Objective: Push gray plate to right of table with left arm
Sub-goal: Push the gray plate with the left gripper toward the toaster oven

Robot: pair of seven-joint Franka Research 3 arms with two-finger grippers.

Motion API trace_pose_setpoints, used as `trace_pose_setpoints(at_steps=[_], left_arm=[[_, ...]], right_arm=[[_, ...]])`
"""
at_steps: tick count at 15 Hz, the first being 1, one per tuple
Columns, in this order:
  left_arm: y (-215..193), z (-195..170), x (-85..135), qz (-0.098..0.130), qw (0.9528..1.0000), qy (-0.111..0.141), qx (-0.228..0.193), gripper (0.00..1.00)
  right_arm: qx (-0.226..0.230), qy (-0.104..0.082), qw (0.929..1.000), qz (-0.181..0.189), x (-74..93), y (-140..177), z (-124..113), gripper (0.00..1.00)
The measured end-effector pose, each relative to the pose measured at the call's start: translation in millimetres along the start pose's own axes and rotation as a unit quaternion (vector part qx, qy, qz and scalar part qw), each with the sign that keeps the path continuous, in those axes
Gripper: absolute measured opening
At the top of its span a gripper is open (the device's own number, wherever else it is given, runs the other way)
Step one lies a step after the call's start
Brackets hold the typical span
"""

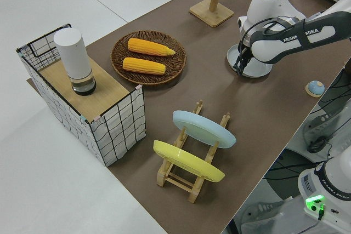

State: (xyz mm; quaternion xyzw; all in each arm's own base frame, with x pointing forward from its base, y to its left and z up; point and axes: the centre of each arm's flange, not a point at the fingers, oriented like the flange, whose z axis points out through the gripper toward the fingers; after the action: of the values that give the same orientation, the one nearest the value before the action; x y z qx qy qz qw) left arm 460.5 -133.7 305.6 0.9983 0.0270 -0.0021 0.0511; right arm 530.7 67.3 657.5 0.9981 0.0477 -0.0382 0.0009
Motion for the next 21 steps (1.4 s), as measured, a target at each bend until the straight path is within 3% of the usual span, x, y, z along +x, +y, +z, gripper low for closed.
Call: trace_pose_setpoints(at_steps=[14,21], left_arm=[[182,20,-16,-0.060,0.9980,0.000,-0.020,0.04],[264,27,-45,-0.070,0.9970,-0.002,-0.033,0.04]], right_arm=[[0.000,0.000,1.0000,0.000,0.0,0,0,0.99],[0.000,0.000,1.0000,0.000,0.0,0,0,0.99]])
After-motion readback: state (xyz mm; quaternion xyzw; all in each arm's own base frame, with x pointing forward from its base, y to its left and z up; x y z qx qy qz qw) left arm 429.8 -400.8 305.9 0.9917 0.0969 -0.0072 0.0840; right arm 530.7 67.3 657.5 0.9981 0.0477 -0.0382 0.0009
